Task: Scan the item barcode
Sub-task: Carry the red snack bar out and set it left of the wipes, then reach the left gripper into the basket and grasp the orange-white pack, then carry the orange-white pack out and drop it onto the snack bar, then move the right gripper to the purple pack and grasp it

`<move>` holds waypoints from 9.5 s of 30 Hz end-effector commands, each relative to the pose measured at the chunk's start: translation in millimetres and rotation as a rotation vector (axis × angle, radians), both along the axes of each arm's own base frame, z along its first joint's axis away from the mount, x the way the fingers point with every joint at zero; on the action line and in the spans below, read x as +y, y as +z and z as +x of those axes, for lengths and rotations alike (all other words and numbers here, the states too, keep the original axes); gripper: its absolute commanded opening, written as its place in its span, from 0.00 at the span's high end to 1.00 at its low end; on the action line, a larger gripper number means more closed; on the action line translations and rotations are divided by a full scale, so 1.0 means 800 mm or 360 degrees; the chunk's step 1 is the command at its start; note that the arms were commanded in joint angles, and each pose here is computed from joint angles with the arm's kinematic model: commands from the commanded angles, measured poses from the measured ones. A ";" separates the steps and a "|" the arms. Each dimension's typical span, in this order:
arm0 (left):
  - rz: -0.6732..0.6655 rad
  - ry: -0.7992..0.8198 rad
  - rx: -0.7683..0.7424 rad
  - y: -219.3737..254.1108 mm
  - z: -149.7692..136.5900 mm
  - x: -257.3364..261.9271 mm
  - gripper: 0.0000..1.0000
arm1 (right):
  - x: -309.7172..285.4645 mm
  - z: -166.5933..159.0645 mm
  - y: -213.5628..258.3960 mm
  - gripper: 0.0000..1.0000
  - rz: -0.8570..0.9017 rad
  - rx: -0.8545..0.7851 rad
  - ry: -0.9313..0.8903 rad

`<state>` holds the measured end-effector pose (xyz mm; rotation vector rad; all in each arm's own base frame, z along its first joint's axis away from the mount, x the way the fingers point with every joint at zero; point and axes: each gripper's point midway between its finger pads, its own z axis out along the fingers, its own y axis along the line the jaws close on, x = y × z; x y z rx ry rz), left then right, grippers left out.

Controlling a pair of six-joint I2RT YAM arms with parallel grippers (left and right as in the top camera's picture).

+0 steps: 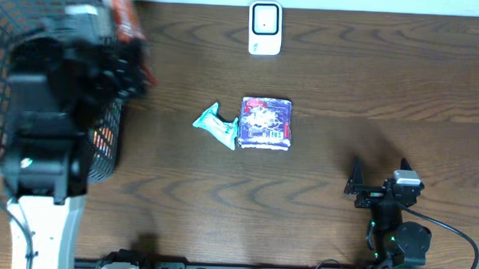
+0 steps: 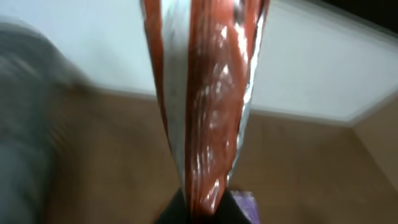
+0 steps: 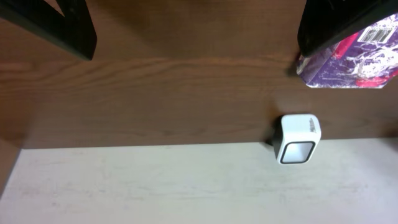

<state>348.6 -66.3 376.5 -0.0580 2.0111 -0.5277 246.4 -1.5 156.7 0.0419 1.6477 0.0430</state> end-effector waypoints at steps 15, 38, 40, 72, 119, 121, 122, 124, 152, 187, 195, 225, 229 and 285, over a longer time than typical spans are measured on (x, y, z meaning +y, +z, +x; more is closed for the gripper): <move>0.0508 0.0224 0.1090 -0.305 0.067 -0.026 0.93 | 0.004 0.000 -0.001 0.01 -0.0013 0.0003 0.0023; 0.0497 0.0238 0.1021 -0.271 0.071 -0.023 0.16 | 0.004 0.000 -0.001 0.01 -0.0012 0.0003 0.0023; 0.0440 0.0286 0.0810 -0.218 0.079 -0.017 0.16 | 0.004 0.000 -0.001 0.01 -0.0012 0.0003 0.0023; 0.0146 0.1167 0.0455 -0.110 0.027 0.327 0.04 | 0.004 0.000 -0.001 0.01 -0.0012 0.0003 0.0023; -0.0067 0.0300 0.2012 -0.468 -0.064 0.266 0.81 | 0.004 0.000 -0.001 0.01 -0.0013 0.0003 0.0023; -0.0056 0.0448 0.2004 -0.457 -0.055 0.281 0.93 | 0.004 0.000 -0.001 0.01 -0.0013 0.0003 0.0023; -0.0065 0.0497 0.1979 -0.449 -0.048 0.285 0.93 | 0.004 0.000 -0.001 0.01 -0.0013 0.0003 0.0023; -0.0085 0.0614 0.1896 -0.423 -0.029 0.298 0.93 | 0.004 0.000 -0.001 0.01 -0.0013 0.0003 0.0023; -0.0323 0.0842 0.0067 0.062 0.038 0.271 0.93 | 0.004 0.000 -0.001 0.01 -0.0013 0.0003 0.0023; 0.0619 0.0168 0.1276 -0.290 0.075 -0.039 0.75 | 0.004 0.000 -0.001 0.01 -0.0012 0.0003 0.0023; 0.0630 0.0199 0.1288 -0.281 0.068 -0.028 0.48 | 0.004 0.000 -0.001 0.01 -0.0013 0.0003 0.0023; 0.0480 0.0271 0.1022 -0.087 -0.098 0.018 0.02 | -0.014 -0.001 0.001 0.01 -0.0026 -0.0008 -0.0113; 0.0480 0.0271 0.1021 -0.087 -0.098 0.018 0.02 | 0.035 -0.002 0.025 0.01 0.0315 -0.0107 0.0239; 0.0480 0.0271 0.1021 -0.087 -0.098 0.018 0.02 | 0.191 0.160 -0.066 0.07 0.0972 0.2018 0.1243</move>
